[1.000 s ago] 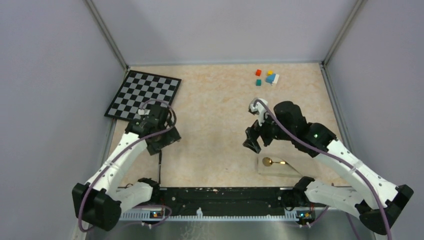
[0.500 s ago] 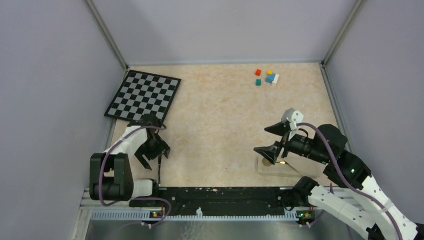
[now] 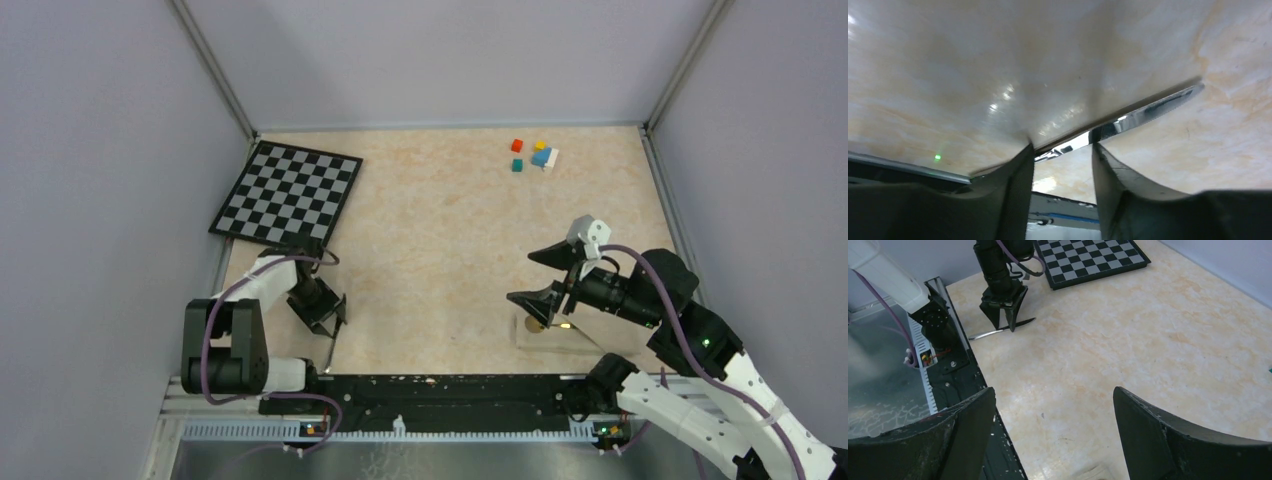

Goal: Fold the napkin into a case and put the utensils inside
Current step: Move the knife to the center of the board, then pick up the knife from the center of the board.

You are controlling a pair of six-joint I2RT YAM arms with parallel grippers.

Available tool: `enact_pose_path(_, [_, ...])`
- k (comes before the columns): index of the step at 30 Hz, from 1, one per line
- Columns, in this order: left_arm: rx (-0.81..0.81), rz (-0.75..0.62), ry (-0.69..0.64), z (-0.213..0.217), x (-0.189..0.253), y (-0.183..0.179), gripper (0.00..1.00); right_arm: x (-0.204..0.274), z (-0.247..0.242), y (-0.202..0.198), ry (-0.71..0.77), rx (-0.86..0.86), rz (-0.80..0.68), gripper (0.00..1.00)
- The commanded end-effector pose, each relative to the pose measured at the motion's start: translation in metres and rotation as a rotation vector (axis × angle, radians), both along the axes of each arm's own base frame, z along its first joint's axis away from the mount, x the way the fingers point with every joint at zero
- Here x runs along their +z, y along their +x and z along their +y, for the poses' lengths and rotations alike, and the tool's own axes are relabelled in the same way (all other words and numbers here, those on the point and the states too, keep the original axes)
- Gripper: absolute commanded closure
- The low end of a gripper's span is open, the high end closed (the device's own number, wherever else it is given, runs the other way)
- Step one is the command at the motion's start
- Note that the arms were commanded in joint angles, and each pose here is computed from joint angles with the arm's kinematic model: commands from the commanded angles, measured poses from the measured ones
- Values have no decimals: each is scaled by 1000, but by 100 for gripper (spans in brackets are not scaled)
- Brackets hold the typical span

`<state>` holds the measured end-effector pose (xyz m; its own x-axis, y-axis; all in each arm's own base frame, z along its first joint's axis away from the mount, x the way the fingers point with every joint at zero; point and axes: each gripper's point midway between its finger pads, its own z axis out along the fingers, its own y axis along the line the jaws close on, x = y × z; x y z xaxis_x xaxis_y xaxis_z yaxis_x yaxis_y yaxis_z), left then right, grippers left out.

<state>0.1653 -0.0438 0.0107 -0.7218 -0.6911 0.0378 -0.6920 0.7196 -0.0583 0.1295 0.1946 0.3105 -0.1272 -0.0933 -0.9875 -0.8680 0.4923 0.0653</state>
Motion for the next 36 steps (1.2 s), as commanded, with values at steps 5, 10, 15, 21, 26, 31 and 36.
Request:
enact_pose_path(5, [30, -117, -128, -25, -11, -5, 60, 34, 10, -1, 128, 11, 9, 16])
enact_pose_path(10, [17, -125, -180, -42, -16, 7, 65, 30, 20, 6, 160, -5, 85, 16])
enact_pose_path(15, [9, -145, -256, -88, -14, 27, 77, -16, 21, 39, 46, -202, 327, 15])
enact_pose_path(21, [86, -124, -383, -145, -7, 33, 89, -71, 23, 57, -105, -311, 479, 14])
enact_pose_path(26, [33, -209, -405, -149, 20, 41, 74, -98, 31, 63, -207, -281, 498, 16])
enact_pose_path(31, [-100, -433, -373, -119, 79, 59, 34, -129, 54, 68, -321, -177, 539, 24])
enact_pose_path(36, [-203, -851, -199, -55, 181, 73, 14, -153, 93, 77, -410, -183, 625, 28])
